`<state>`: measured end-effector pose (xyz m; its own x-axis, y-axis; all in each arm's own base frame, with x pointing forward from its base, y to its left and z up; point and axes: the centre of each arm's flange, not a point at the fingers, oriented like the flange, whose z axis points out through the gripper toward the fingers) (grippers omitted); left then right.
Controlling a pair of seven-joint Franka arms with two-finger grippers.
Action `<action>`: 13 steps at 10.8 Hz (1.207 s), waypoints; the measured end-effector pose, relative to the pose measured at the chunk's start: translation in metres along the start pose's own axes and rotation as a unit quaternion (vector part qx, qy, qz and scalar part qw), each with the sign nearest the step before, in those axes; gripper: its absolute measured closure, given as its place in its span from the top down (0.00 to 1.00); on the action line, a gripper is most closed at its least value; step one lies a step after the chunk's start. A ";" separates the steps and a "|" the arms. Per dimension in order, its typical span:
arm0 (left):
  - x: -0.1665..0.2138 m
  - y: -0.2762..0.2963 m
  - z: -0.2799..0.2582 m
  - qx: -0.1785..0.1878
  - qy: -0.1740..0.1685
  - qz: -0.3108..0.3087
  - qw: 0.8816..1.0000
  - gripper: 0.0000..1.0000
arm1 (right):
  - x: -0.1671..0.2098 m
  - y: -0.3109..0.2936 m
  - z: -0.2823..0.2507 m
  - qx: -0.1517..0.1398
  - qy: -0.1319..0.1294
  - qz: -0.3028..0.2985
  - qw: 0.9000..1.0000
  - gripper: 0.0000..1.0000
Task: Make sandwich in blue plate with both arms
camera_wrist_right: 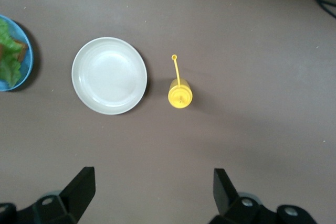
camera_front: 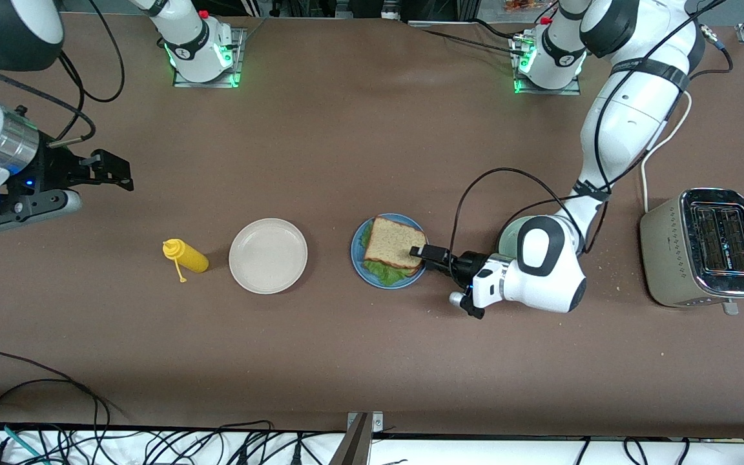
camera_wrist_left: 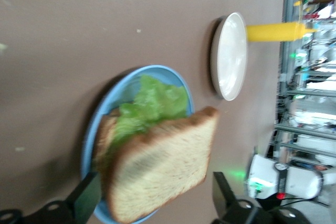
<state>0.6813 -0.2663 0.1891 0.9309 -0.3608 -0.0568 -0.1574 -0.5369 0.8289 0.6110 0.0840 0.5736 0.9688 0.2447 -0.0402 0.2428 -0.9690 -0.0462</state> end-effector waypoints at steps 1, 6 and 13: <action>0.001 -0.002 -0.011 0.032 -0.006 0.019 0.999 1.00 | -0.002 0.001 0.006 -0.005 0.014 0.002 1.000 1.00; -0.008 0.049 -0.111 0.133 -0.027 0.069 0.988 1.00 | -0.028 0.023 -0.003 -0.016 0.043 0.001 0.999 1.00; -0.100 0.233 -0.273 0.403 -0.016 0.012 0.915 1.00 | -0.074 0.073 -0.033 -0.009 0.018 0.009 1.000 1.00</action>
<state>0.6409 -0.1474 0.5401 0.9158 -0.3953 -0.0714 -0.3819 -0.9119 0.1507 0.5586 -0.0058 0.6057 0.9740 0.2264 -0.0056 0.2262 -0.9737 -0.0286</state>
